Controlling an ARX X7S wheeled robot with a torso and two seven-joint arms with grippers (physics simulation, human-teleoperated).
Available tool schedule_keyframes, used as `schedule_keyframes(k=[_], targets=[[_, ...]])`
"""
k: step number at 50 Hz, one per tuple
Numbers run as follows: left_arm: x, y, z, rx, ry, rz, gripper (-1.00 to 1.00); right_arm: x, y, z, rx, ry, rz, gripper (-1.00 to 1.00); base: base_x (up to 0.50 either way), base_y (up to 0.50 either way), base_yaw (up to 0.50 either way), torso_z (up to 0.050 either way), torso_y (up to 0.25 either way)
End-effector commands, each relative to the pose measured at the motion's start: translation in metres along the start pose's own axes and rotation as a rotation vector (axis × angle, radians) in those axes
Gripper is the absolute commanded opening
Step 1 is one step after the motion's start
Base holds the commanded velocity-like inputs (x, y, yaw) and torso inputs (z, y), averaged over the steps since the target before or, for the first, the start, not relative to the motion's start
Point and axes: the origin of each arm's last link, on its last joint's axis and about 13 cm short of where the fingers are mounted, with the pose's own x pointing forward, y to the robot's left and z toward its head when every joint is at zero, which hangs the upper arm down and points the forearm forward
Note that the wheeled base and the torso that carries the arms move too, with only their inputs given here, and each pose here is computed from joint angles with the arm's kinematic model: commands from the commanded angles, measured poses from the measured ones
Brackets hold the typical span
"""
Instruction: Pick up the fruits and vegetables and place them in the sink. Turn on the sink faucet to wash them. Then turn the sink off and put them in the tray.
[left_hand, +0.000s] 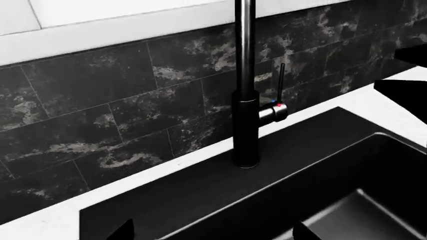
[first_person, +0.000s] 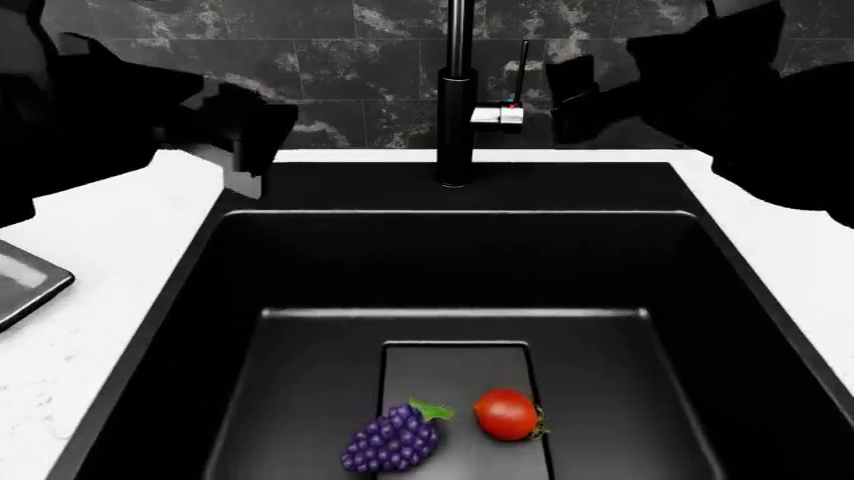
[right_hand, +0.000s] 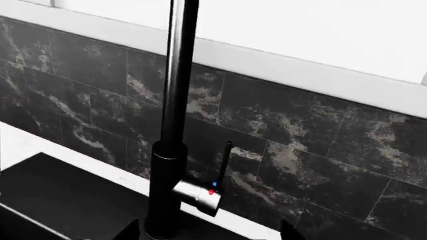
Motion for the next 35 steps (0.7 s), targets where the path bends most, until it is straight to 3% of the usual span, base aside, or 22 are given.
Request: schedule_keyframes(k=[1, 11, 16, 23, 35], targets=[[-0.017, 0.001, 0.011, -0.056, -0.083, 0.048, 1.00, 0.033, -0.011, 0.020, 0.015, -0.102, -0.118, 1.00, 0.00, 0.00, 0.00, 0.000, 0.000], [-0.013, -0.001, 0.014, -0.070, -0.102, 0.035, 1.00, 0.084, -0.027, 0.016, 0.049, -0.103, -0.141, 1.00, 0.00, 0.00, 0.00, 0.000, 0.000], [-0.012, -0.002, 0.017, -0.083, -0.116, 0.029, 1.00, 0.109, -0.023, 0.017, 0.091, -0.110, -0.117, 1.00, 0.00, 0.00, 0.00, 0.000, 0.000], [-0.011, -0.006, 0.028, -0.100, -0.153, 0.001, 1.00, 0.116, -0.009, 0.012, 0.153, -0.102, -0.142, 1.00, 0.00, 0.00, 0.00, 0.000, 0.000], [-0.005, -0.005, 0.033, -0.092, -0.224, -0.047, 1.00, 0.122, 0.005, 0.014, 0.183, -0.115, -0.141, 1.00, 0.00, 0.00, 0.00, 0.000, 0.000]])
